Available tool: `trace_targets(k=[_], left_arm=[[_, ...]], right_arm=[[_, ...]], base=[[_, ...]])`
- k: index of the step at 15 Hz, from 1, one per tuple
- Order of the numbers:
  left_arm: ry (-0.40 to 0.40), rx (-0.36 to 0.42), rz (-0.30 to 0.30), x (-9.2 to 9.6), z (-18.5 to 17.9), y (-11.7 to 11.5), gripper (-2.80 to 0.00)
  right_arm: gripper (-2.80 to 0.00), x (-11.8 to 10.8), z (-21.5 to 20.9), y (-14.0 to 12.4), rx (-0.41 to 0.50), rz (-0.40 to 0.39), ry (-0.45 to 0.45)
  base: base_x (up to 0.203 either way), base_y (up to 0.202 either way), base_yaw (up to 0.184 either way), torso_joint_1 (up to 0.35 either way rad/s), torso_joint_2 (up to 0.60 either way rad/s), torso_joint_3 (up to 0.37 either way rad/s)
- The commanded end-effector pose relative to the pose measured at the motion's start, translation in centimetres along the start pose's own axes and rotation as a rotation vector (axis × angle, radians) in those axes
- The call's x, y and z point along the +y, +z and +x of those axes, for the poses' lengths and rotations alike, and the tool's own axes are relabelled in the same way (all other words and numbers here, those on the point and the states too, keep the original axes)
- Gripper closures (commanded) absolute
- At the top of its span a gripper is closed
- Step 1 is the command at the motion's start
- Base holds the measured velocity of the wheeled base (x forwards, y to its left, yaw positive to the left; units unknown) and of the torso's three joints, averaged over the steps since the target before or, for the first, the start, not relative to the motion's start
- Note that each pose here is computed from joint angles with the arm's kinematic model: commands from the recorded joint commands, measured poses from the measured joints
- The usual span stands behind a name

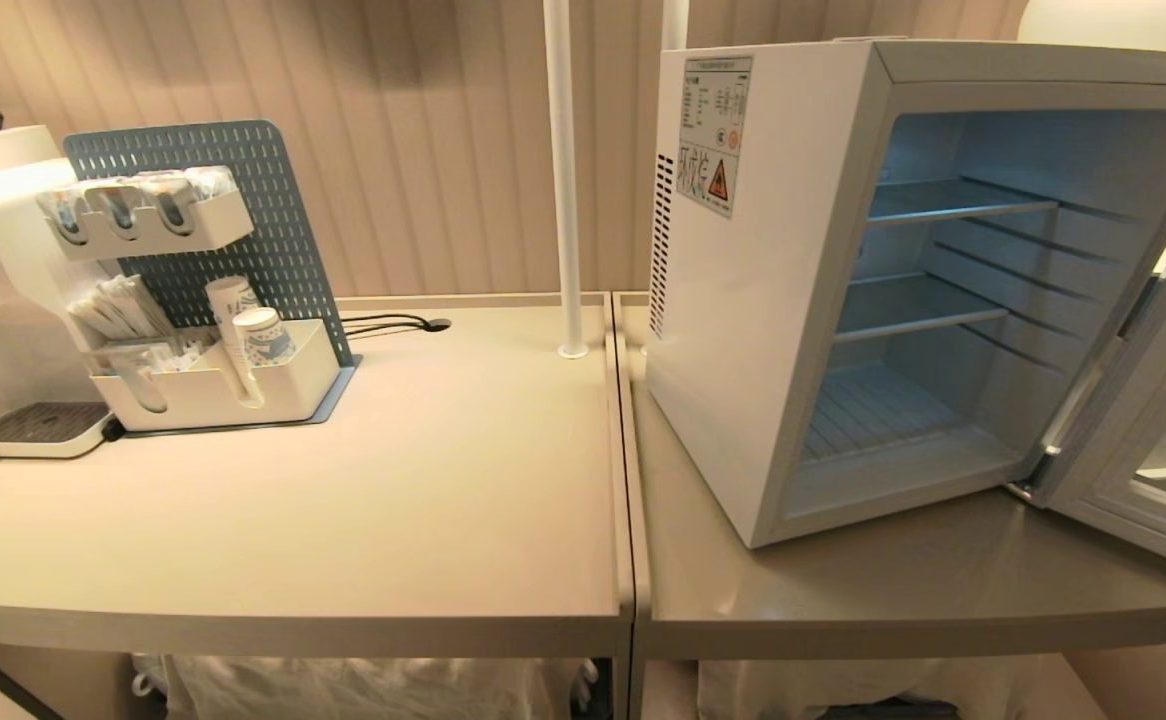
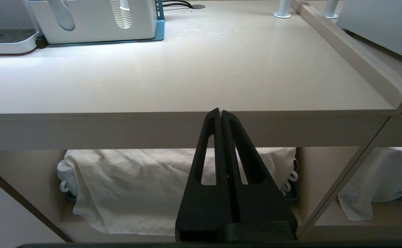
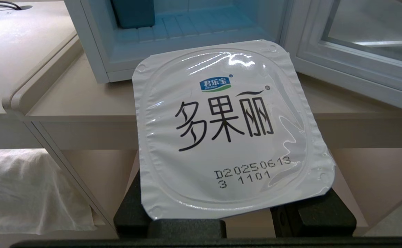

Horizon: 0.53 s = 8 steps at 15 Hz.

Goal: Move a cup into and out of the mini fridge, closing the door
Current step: Put the yoghurt in the freezer

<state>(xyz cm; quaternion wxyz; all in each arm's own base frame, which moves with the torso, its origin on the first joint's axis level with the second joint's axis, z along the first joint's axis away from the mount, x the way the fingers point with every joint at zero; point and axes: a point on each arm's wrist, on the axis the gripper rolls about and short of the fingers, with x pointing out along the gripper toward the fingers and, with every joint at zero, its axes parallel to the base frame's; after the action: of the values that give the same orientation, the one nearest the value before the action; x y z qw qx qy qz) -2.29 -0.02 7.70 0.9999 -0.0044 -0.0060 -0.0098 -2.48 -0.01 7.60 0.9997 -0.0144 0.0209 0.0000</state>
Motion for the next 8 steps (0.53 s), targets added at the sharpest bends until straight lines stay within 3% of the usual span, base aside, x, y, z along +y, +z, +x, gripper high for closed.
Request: trace_targets(k=[1, 8], left_arm=[[0.000, 0.001, 0.000, 0.00, 0.01, 0.00, 0.00], [0.000, 0.001, 0.000, 0.00, 0.01, 0.00, 0.00]], right_arm=[[0.00, 0.00, 0.02, 0.01, 0.003, 0.003, 0.001], [0.00, 0.00, 0.02, 0.01, 0.003, 0.004, 0.001]], base=[[0.000, 0.000, 0.000, 0.000, 0.00, 0.000], [0.000, 0.000, 0.000, 0.000, 0.00, 0.000]])
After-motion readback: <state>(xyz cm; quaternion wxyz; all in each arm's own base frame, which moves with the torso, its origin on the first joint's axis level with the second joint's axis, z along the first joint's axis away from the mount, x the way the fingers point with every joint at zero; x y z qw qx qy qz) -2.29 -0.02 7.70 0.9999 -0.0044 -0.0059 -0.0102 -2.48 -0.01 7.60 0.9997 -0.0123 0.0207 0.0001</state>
